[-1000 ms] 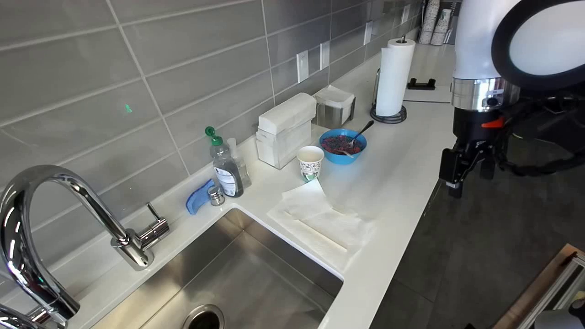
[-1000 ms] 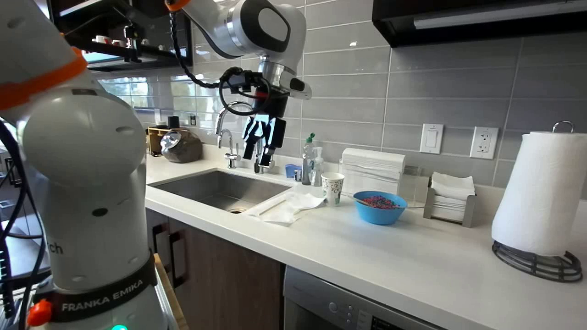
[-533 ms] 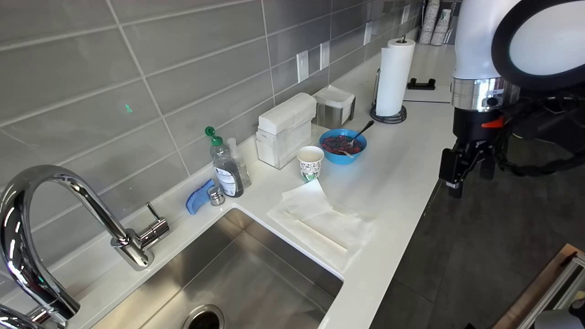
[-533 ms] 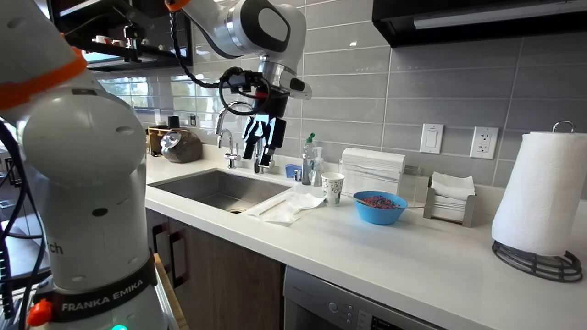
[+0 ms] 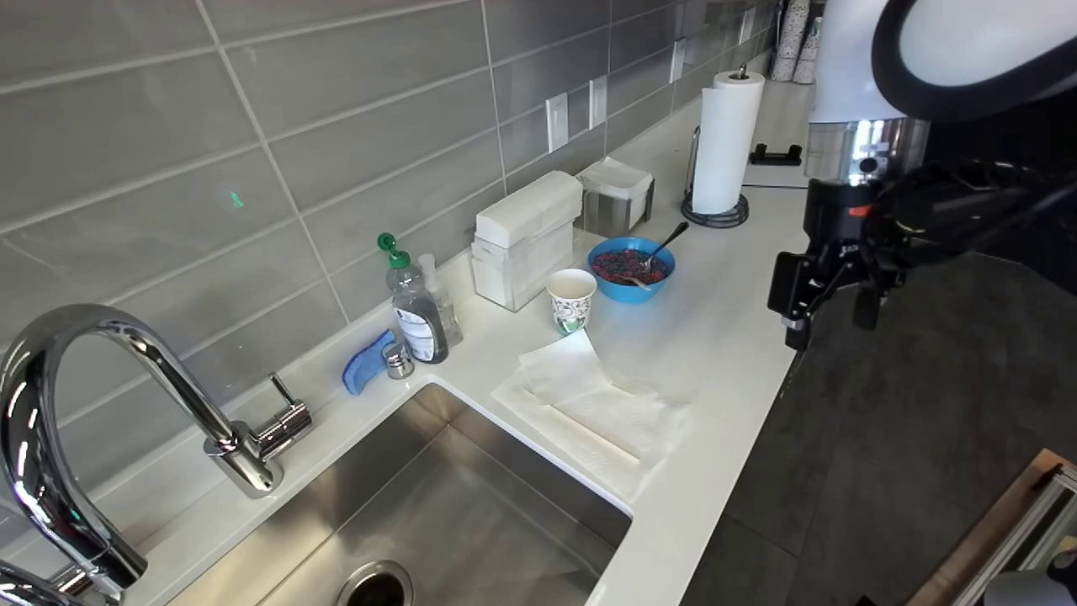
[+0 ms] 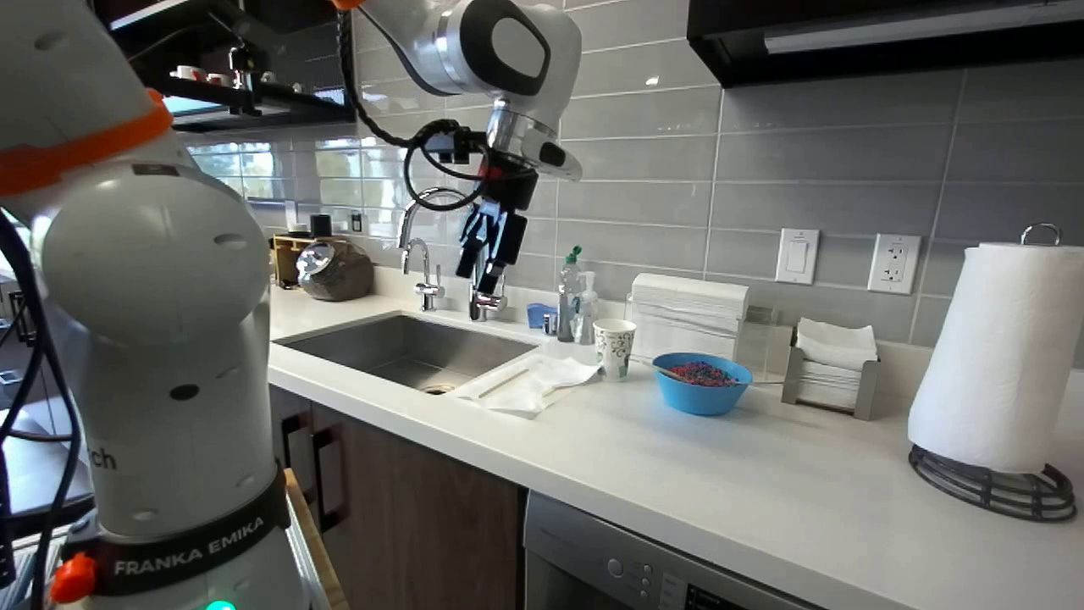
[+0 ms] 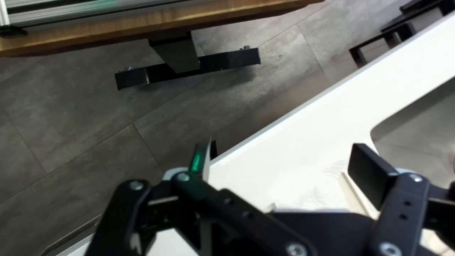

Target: Transfer a spoonful of contents from the bowl into the cup

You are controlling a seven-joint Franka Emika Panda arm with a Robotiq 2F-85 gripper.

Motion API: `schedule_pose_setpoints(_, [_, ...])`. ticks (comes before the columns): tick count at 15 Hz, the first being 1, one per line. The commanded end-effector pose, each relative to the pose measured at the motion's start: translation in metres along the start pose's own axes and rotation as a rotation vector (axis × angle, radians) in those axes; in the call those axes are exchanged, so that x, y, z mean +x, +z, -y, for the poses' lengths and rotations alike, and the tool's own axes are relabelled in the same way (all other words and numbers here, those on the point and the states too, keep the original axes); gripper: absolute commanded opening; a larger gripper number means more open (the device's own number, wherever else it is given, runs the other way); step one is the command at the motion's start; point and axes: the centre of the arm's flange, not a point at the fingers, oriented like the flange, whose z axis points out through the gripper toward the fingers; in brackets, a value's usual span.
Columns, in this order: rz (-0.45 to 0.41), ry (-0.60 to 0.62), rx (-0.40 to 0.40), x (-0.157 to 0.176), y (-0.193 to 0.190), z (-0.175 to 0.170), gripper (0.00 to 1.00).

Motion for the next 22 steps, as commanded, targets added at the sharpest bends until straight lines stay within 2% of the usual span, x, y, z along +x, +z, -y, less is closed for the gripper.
schedule_pose_setpoints(1, [0.052, 0.109, 0.129, 0.047, -0.018, 0.016, 1.0])
schedule_pose_setpoints(6, [0.064, 0.293, 0.129, 0.103, -0.026, 0.004, 1.0])
schedule_pose_setpoints(10, [0.12, 0.41, 0.134, 0.15, -0.015, 0.001, 1.0])
schedule_pose_setpoints(14, [0.116, 0.555, 0.137, 0.193, -0.009, -0.002, 1.0])
schedule_pose_setpoints(17, [0.076, 0.563, 0.091, 0.221, -0.004, -0.014, 1.0])
schedule_pose_setpoints(19, [0.03, 0.52, 0.083, 0.24, 0.001, -0.027, 1.0])
schedule_pose_setpoints(20, [0.066, 0.54, 0.098, 0.214, -0.002, -0.023, 1.0])
schedule_pose_setpoints(22, [0.047, 0.534, 0.089, 0.228, 0.001, -0.029, 1.0])
